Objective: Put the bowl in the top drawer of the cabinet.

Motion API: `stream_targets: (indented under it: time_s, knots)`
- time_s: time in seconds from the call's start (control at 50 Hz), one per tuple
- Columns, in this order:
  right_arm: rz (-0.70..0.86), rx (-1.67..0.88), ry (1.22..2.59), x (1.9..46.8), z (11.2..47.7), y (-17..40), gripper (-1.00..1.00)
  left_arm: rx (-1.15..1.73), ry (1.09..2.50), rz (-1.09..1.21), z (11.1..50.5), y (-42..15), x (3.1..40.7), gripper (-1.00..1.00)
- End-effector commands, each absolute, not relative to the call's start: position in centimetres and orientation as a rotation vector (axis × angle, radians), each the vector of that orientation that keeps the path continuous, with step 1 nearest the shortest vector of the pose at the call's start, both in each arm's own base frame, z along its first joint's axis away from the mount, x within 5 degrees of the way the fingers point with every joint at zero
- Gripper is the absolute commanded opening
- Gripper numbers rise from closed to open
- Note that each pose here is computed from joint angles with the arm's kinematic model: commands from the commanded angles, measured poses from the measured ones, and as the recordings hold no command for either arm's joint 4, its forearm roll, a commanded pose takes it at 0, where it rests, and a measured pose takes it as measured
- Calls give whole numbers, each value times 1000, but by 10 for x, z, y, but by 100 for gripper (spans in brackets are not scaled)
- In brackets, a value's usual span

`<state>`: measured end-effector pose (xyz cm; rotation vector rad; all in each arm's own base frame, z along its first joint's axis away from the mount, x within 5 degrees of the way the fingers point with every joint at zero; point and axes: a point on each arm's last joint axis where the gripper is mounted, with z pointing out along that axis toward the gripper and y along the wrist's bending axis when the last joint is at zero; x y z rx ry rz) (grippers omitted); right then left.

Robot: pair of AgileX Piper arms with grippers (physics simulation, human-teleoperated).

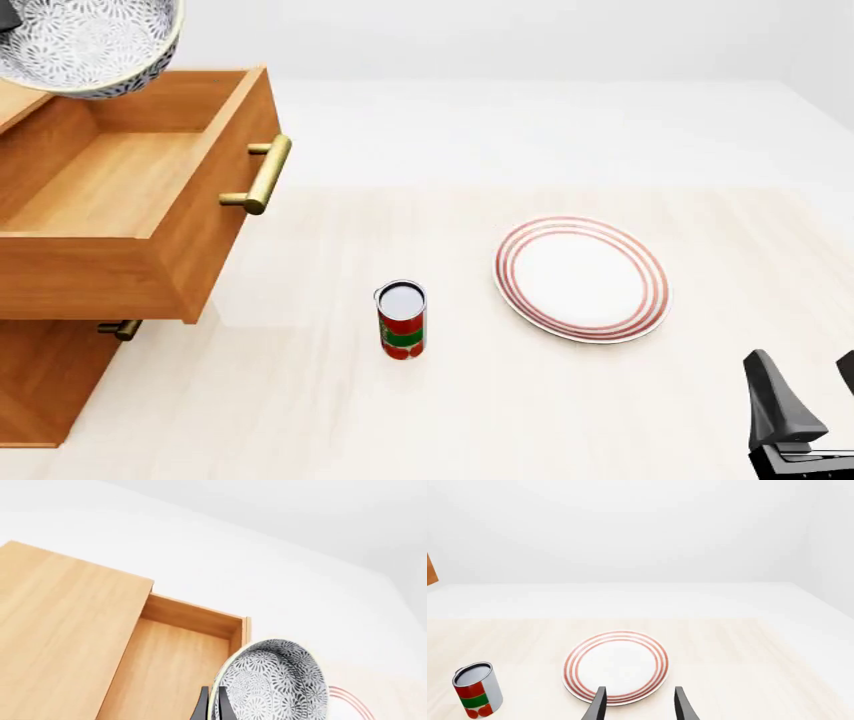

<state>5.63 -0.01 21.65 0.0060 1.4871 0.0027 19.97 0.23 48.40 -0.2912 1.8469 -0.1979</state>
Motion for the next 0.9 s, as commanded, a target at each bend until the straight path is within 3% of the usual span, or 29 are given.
stream_targets:
  time_s: [0.02, 0.9]
  knots:
    - [2, 6, 1487, 56, 216, 0, 100, -306, 1856, -178, 479, 7, 207, -100]
    - [3, 6, 1487, 56, 216, 0, 100, -333, 1934, -118, 455, 19, 230, -100]
